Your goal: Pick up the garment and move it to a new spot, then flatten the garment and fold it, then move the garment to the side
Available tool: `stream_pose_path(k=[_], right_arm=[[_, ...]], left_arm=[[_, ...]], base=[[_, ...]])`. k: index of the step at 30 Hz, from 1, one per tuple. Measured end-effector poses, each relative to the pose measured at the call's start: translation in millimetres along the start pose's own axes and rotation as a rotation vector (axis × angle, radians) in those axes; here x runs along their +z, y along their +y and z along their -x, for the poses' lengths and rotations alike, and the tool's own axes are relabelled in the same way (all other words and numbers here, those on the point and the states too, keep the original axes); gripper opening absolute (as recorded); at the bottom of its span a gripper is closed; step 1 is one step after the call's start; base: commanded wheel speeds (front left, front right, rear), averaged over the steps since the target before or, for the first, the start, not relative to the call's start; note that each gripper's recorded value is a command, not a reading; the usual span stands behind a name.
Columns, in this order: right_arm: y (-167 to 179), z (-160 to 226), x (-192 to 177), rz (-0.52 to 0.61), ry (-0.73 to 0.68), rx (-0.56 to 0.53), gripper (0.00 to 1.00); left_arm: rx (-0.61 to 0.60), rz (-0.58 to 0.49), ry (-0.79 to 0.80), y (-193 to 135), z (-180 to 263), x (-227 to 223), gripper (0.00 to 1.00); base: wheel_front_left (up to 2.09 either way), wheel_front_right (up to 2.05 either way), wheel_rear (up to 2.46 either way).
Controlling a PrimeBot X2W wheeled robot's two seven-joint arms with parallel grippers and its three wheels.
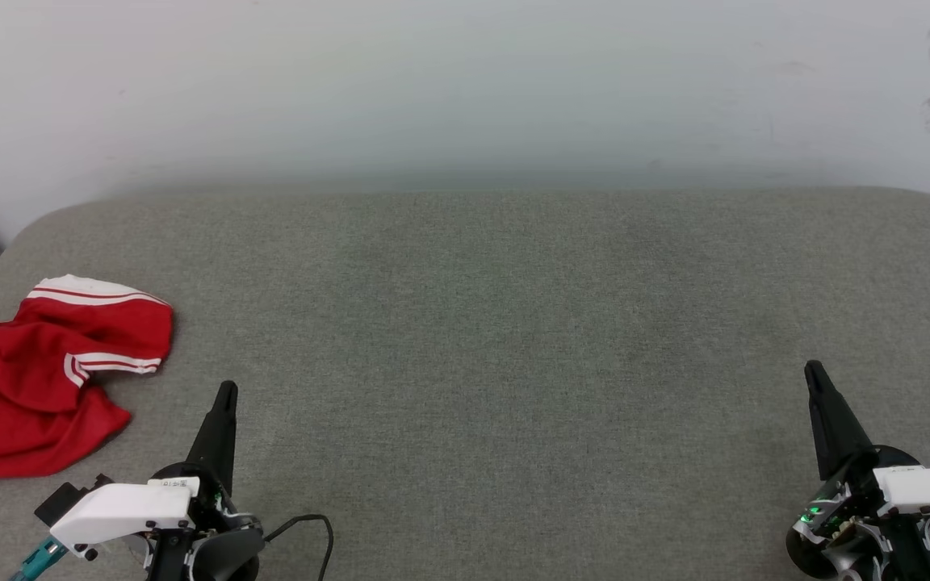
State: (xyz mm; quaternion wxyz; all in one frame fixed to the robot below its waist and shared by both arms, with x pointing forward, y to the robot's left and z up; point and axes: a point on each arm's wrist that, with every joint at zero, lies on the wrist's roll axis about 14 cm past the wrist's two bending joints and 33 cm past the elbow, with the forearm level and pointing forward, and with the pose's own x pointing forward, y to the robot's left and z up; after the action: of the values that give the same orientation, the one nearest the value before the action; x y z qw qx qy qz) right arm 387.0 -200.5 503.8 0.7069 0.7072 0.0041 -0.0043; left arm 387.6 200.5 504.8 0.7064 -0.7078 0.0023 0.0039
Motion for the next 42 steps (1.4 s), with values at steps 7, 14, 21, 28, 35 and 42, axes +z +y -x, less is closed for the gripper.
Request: stream_pose_path(k=[7,14,21,28,35,42], right_arm=[[0,0,0,-0.001,-0.001,0.000,0.00],[0,0,0,-0.001,-0.002,0.000,0.00],[0,0,0,-0.002,-0.001,0.000,0.00],[-15,7,-2,0.004,-0.004,-0.042,1.00],[-12,8,-8,0.045,-0.006,-0.033,1.00],[-8,7,-10,0.135,-0.006,-0.022,1.00]], left_arm=[[0.000,-0.003,0.002,0,0,0,0.00],[-0.001,-0.002,0.002,0,0,0,0.00],[-0.001,0.000,0.000,0,0,0,0.00],[0.044,0.004,0.003,15,7,-7,1.00],[0.026,-0.024,0.015,9,6,-17,1.00],[0.001,-0.097,0.024,2,6,-24,1.00]], base=[[0.00,0.00,0.00],[0.00,0.00,0.00],[0.00,0.00,0.00],[0.00,0.00,0.00],[0.00,0.00,0.00],[0.00,0.00,0.00]])
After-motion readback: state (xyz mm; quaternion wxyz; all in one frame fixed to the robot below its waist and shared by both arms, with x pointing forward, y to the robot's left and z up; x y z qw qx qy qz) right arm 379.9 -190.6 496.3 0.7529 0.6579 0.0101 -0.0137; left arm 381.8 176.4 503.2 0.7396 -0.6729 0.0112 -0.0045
